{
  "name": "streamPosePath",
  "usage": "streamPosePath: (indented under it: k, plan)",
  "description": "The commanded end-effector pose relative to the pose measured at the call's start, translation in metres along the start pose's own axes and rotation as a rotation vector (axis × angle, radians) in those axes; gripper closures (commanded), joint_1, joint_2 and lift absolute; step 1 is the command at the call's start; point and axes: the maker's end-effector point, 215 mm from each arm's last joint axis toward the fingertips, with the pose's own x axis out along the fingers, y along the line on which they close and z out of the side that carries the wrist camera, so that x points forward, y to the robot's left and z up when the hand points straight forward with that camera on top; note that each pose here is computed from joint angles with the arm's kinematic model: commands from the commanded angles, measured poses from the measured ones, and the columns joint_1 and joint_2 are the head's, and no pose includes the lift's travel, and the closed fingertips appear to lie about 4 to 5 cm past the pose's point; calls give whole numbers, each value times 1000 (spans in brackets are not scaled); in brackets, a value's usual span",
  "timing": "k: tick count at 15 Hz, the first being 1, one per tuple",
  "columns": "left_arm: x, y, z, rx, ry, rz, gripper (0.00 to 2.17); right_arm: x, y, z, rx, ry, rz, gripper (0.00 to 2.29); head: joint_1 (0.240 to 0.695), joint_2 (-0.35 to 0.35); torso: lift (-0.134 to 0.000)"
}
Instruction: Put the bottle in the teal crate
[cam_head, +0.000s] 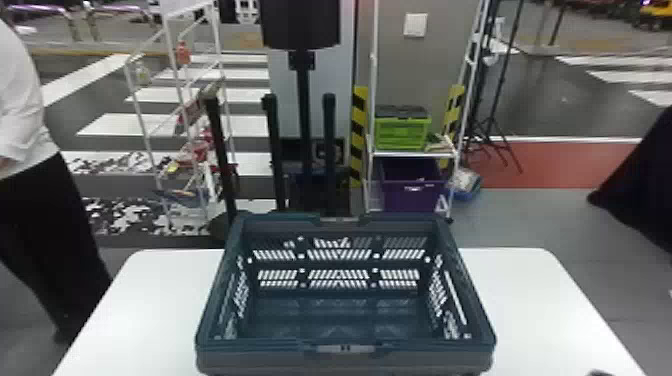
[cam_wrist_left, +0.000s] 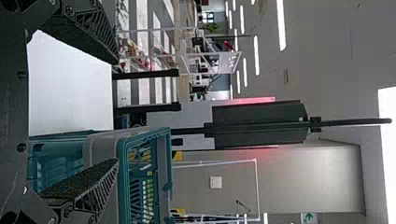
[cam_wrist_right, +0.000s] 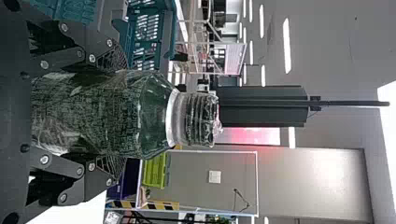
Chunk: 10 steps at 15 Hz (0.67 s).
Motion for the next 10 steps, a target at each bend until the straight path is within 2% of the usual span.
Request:
streamPosePath:
  k: [1, 3, 5, 10]
  plan:
    - [0, 0, -3, 1, 4, -1, 144, 12, -3, 9, 9, -4, -1, 2169, 499, 0, 0]
    - [-1, 0, -5, 0, 7, 0, 144, 26, -4, 20, 13, 0, 4, 2169, 499, 0, 0]
    - [-1, 0, -6, 1, 9, -2, 144, 42, -7, 22, 27, 39, 5, 2169, 499, 0, 0]
    - [-2, 1, -4, 2, 2, -3, 144, 88, -14, 12, 69, 153, 6, 2169, 499, 0, 0]
